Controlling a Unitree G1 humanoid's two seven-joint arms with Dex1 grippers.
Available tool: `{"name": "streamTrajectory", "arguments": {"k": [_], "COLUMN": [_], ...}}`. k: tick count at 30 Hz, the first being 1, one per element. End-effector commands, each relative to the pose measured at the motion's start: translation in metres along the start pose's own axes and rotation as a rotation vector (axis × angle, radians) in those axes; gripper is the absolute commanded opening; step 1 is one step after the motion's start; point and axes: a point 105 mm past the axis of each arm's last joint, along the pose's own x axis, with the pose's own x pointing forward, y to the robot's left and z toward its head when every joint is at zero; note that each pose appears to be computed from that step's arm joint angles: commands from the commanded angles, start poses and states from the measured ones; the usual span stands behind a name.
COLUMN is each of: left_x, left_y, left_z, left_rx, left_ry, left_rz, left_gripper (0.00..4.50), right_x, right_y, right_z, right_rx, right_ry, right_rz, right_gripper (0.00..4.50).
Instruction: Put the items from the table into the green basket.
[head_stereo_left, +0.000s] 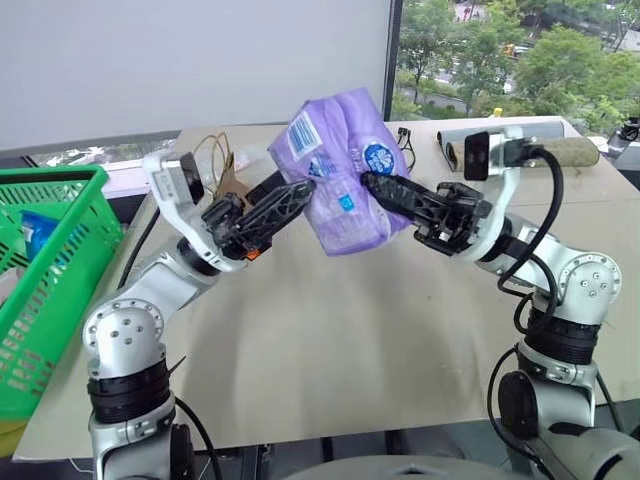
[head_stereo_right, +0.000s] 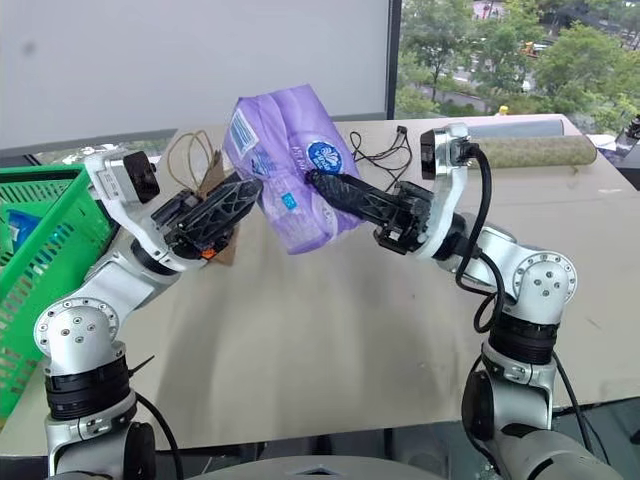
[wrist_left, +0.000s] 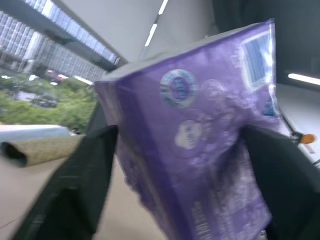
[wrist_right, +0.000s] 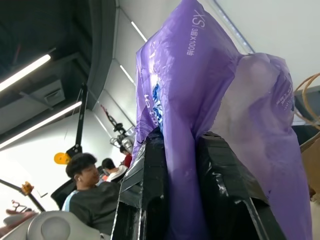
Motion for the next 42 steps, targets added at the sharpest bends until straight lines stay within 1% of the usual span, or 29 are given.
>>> {"name": "streamTrajectory", "arguments": {"k": [1,2,3,5,6,7,8,9,10,11,13,14,16,17,18,19,20,21,24,25,26,28,33,36,37,38,40,41,42], "left_x": [0.006,0.006,0.005,0.004,0.002,-0.002,-0.007,-0.014,-0.019,-0.024,-0.038,-0.046,-0.056,-0.066,-0.082,-0.104,-0.131,-0.154,-0.228,-0.249,-0.268,-0.287,-0.293,-0.293,-0.294,-0.295,-0.293,-0.292,-0.291], "left_y": [-0.016,-0.016,-0.014,-0.010,-0.008,-0.006,-0.004,-0.001,-0.001,-0.002,-0.008,-0.010,-0.012,-0.010,-0.007,-0.004,0.002,0.005,0.004,0.000,0.001,0.015,0.059,0.080,0.087,0.090,0.094,0.093,0.092], "left_z": [0.001,0.000,0.002,0.008,0.013,0.019,0.023,0.029,0.035,0.045,0.075,0.094,0.115,0.134,0.161,0.186,0.207,0.222,0.250,0.257,0.255,0.239,0.195,0.173,0.165,0.159,0.161,0.167,0.175], "left_rx": [-0.003,0.000,0.006,0.034,0.053,0.077,0.110,0.152,0.189,0.236,0.365,0.448,0.544,0.630,0.757,0.874,0.995,1.073,1.167,1.169,1.170,1.114,0.990,0.899,0.875,0.864,0.909,0.950,0.986], "left_ry": [0.009,0.014,0.008,-0.013,-0.023,-0.026,-0.013,0.008,0.026,0.038,0.042,0.035,0.024,0.007,-0.021,-0.017,0.036,0.079,0.172,0.158,0.211,0.291,0.351,0.316,0.336,0.355,0.357,0.342,0.309], "left_rz": [-0.085,-0.079,-0.070,-0.035,-0.013,0.018,0.057,0.103,0.138,0.169,0.252,0.312,0.394,0.485,0.625,0.785,0.981,1.125,1.478,1.569,1.631,1.651,1.581,1.542,1.536,1.534,1.538,1.553,1.569], "left_gripper": [2.23,1.83,1.35,0.45,0.23,0.18,0.18,0.18,0.18,0.18,0.18,0.18,0.18,0.18,0.18,0.18,0.18,0.18,0.18,0.18,0.18,0.18,0.18,0.18,0.18,0.97,1.66,2.44,2.63], "right_x": [0.008,0.008,0.008,0.008,0.007,0.006,0.005,0.002,-0.001,-0.004,-0.013,-0.017,-0.022,-0.025,-0.026,-0.027,-0.026,-0.025,-0.024,-0.023,-0.023,-0.022,-0.020,-0.017,-0.016,-0.017,-0.018,-0.019,-0.020], "right_y": [0.005,0.002,-0.001,-0.003,-0.003,-0.004,-0.005,-0.007,-0.010,-0.014,-0.021,-0.022,-0.023,-0.024,-0.020,-0.016,-0.013,-0.011,-0.007,-0.008,-0.009,-0.010,-0.012,-0.011,-0.011,-0.011,-0.010,-0.010,-0.010], "right_z": [-0.007,-0.007,-0.006,-0.004,-0.003,-0.001,0.002,0.006,0.009,0.012,0.012,0.014,0.014,0.014,0.012,0.014,0.018,0.020,0.020,0.021,0.022,0.022,0.024,0.028,0.027,0.027,0.025,0.025,0.025], "right_rx": [-0.008,-0.013,-0.021,-0.041,-0.055,-0.077,-0.099,-0.140,-0.185,-0.246,-0.407,-0.511,-0.642,-0.694,-0.733,-0.730,-0.729,-0.729,-0.724,-0.723,-0.726,-0.726,-0.748,-0.753,-0.754,-0.754,-0.760,-0.761,-0.760], "right_ry": [0.035,0.033,0.030,0.021,0.013,0.006,-0.002,-0.011,-0.016,-0.008,0.057,0.071,0.098,0.124,0.155,0.165,0.161,0.158,0.168,0.168,0.171,0.173,0.172,0.134,0.136,0.139,0.150,0.147,0.144], "right_rz": [0.012,-0.005,-0.021,-0.035,-0.037,-0.045,-0.056,-0.082,-0.106,-0.132,-0.169,-0.159,-0.134,-0.123,-0.078,-0.044,-0.023,-0.001,0.041,0.043,0.042,0.043,0.031,0.008,0.007,0.007,0.001,-0.005,-0.014], "right_gripper": [0.71,1.22,1.56,2.58,2.99,3.43,3.98,4.33,4.44,4.44,4.44,4.44,4.44,4.44,4.44,4.44,4.44,4.44,4.44,4.44,4.44,4.44,4.44,4.44,4.44,4.50,4.50,4.50,4.50]}}
